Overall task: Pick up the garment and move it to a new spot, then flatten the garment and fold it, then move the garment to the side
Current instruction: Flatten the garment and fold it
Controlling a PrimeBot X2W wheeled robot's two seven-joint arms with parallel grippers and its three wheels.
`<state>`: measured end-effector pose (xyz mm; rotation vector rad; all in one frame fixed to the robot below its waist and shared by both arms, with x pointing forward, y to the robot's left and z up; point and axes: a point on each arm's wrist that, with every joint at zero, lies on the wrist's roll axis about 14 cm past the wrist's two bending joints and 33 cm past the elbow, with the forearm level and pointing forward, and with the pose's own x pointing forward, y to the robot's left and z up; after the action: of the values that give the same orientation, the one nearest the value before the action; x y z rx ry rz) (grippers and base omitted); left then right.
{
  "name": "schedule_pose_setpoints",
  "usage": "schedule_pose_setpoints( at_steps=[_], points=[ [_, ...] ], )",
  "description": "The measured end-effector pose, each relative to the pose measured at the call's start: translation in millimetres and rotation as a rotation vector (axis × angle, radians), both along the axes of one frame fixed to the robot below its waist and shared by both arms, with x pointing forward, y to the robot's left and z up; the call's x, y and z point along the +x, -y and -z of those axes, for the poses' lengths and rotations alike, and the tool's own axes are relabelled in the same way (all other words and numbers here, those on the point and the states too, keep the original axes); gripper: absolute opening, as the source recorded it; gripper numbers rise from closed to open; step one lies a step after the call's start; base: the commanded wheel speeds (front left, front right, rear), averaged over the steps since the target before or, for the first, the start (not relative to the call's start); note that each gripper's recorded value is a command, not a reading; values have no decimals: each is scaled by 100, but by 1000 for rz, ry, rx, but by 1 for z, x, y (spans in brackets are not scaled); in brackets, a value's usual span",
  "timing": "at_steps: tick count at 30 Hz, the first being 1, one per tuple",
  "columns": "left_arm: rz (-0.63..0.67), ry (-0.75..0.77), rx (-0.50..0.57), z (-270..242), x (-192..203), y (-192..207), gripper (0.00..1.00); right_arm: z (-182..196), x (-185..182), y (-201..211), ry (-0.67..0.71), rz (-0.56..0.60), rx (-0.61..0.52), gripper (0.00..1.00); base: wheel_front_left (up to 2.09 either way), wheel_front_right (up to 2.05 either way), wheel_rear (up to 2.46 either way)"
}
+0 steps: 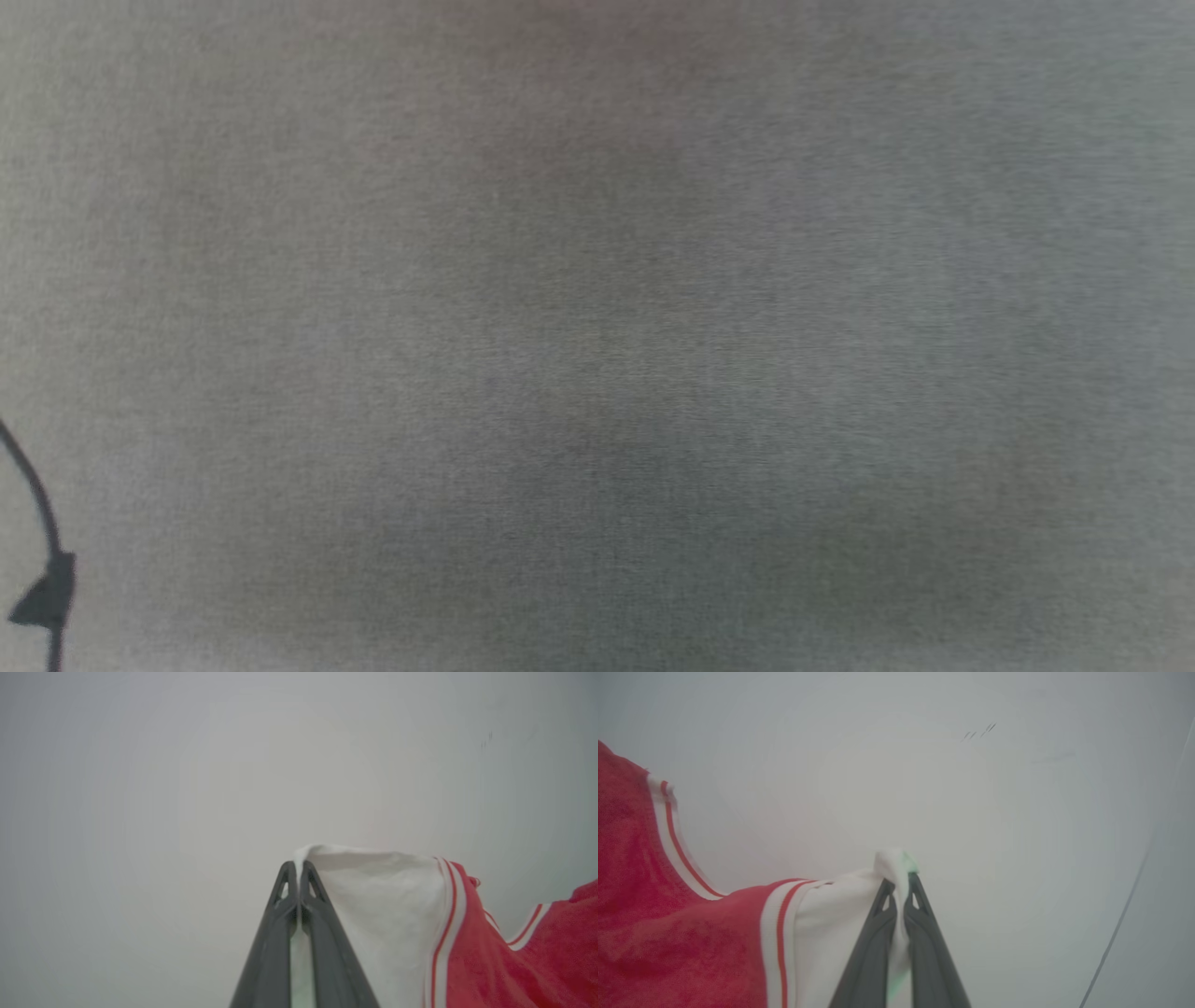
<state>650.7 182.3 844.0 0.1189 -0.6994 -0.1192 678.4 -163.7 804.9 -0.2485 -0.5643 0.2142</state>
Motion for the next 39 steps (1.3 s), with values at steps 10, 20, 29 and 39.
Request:
schedule_pose_setpoints(
  at_steps=[10, 20, 29, 39],
  points=[
    [-19, -353, -8, 143, 19, -23, 0, 148, 15, -34, -318, -71, -34, 0, 0, 0, 0],
    [-65, -751, 3, 268, -22, -46, 0, 252, -34, -34, -670, -135, 25, 0, 0, 0, 0],
    [-10, -1104, 1, 371, -101, -48, 0, 304, -109, -13, -898, -210, 47, 0, 0, 0, 0],
    [-38, -1273, -39, 423, -200, -62, 0, 355, -198, 18, -1120, -235, 55, 0, 0, 0, 0]
  ],
)
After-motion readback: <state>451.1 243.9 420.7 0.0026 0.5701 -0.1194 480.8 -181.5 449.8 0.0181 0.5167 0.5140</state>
